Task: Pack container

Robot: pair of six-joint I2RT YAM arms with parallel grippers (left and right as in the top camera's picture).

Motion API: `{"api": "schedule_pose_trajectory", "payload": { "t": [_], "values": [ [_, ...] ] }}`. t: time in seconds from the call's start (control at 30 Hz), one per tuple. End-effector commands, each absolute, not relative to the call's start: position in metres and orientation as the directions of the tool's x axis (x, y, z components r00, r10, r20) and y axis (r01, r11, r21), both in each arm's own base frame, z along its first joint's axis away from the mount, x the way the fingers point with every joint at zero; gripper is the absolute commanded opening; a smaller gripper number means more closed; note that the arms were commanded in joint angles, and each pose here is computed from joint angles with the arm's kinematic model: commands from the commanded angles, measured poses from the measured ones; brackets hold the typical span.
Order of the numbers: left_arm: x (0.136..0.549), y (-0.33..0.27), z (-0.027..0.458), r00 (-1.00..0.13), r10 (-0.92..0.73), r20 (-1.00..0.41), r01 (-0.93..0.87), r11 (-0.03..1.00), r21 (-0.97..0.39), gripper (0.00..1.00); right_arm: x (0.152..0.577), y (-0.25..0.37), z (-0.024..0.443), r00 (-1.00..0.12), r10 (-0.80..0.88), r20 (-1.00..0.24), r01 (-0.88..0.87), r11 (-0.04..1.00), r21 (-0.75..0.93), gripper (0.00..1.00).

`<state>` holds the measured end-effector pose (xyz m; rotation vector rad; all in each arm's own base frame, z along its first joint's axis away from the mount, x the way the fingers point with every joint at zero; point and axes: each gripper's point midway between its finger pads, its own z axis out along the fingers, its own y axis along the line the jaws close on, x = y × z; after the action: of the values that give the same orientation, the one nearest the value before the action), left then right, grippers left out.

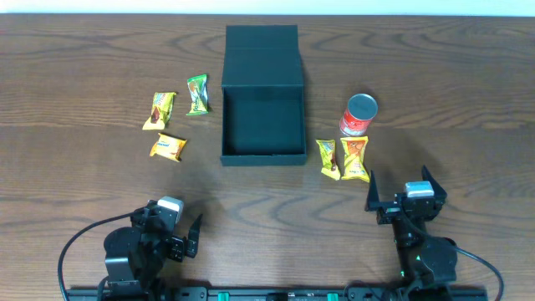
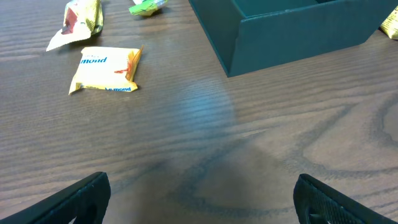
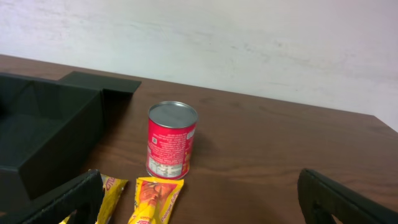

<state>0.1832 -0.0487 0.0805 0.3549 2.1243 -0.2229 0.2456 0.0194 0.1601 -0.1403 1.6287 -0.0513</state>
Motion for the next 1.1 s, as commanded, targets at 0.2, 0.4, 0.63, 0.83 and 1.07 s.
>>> {"api": "schedule_pose_trajectory", "payload": {
  "t": [0.2,0.4,0.63,0.83,1.07],
  "values": [
    [0.183,-0.05,0.079,-0.52,0.163,-0.839,0.34,0.94,-0.028,0.95,0.246,0.015,0.16,-0.058,-0.129,-0.99,-0.039,0.991,-0.127,0.99],
    [0.183,-0.05,0.079,-0.52,0.163,-0.839,0.34,0.94,-0.028,0.95,0.246,0.015,0.16,-0.058,-0.129,-0.99,-0.039,0.991,-0.126,0.99],
    [0.183,-0.05,0.079,-0.52,0.163,-0.839,0.34,0.94,-0.028,0.95,0.246,0.013,0.161,-0.053,-0.101,-0.993,-0.024,0.995,-0.1,0.99],
    [0.183,-0.05,0.079,-0.52,0.163,-0.839,0.34,0.94,-0.028,0.95,0.244,0.033,0.157,-0.155,0.811,-0.564,-0.017,0.569,0.822,0.99],
    [0.183,-0.05,0.079,-0.52,0.163,-0.839,0.34,0.94,-0.028,0.95,0.246,0.022,0.17,-0.074,0.943,-0.325,-0.006,0.326,0.945,0.99]
  ]
}}
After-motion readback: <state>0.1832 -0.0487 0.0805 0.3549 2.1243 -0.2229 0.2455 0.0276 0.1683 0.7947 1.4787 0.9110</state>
